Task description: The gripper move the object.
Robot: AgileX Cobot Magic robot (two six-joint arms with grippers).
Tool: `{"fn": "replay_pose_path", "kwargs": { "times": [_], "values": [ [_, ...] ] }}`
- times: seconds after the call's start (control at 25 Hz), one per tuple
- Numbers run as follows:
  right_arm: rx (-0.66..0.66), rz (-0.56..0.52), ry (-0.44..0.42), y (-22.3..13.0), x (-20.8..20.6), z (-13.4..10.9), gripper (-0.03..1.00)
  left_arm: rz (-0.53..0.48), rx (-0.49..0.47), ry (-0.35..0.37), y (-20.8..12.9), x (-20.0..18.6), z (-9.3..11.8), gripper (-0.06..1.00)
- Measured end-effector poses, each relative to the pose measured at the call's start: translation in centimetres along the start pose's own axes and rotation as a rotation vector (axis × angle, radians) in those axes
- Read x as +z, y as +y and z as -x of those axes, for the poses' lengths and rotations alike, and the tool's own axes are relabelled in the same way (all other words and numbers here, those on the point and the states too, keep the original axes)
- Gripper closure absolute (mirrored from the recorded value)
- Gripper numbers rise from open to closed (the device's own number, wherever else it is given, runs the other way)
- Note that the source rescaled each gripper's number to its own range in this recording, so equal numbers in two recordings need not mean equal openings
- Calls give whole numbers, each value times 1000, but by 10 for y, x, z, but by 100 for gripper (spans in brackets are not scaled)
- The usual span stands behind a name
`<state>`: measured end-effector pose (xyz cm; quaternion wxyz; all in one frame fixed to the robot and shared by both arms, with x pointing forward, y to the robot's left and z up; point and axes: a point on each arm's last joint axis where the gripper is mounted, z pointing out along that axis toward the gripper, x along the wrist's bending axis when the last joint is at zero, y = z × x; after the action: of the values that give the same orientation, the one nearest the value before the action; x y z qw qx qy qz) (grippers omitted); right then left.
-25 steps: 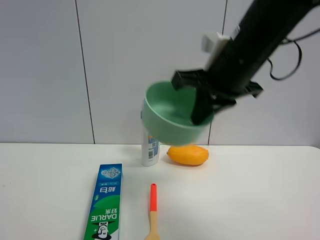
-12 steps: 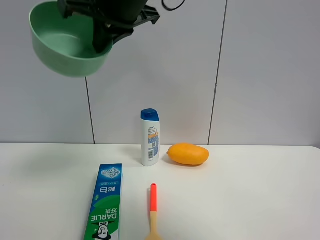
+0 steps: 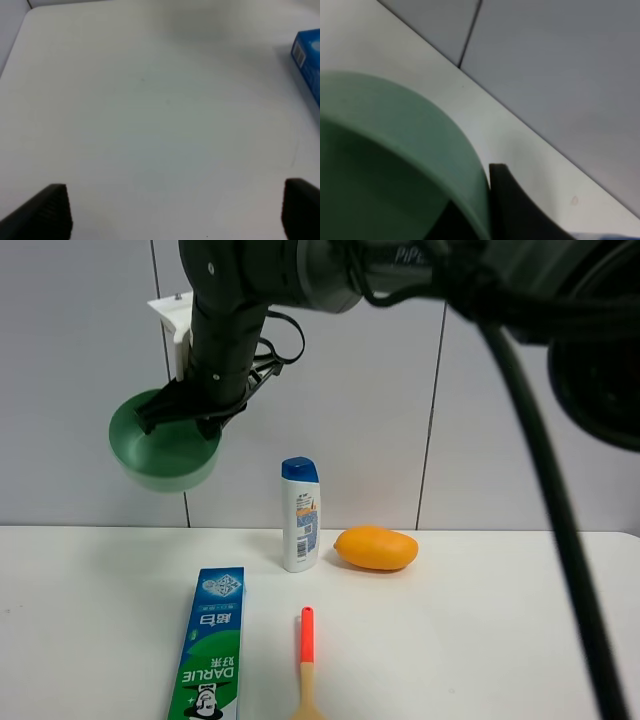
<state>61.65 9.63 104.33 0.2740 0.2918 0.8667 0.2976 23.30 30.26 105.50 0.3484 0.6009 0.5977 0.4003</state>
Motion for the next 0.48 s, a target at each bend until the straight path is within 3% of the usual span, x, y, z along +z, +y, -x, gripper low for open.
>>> {"fn": "replay_pose_path", "kwargs": {
  "times": [0.48],
  "values": [
    [38,90,-126,-12,43,5,97,0,-1,-1,0,0,0,-6]
  ]
}}
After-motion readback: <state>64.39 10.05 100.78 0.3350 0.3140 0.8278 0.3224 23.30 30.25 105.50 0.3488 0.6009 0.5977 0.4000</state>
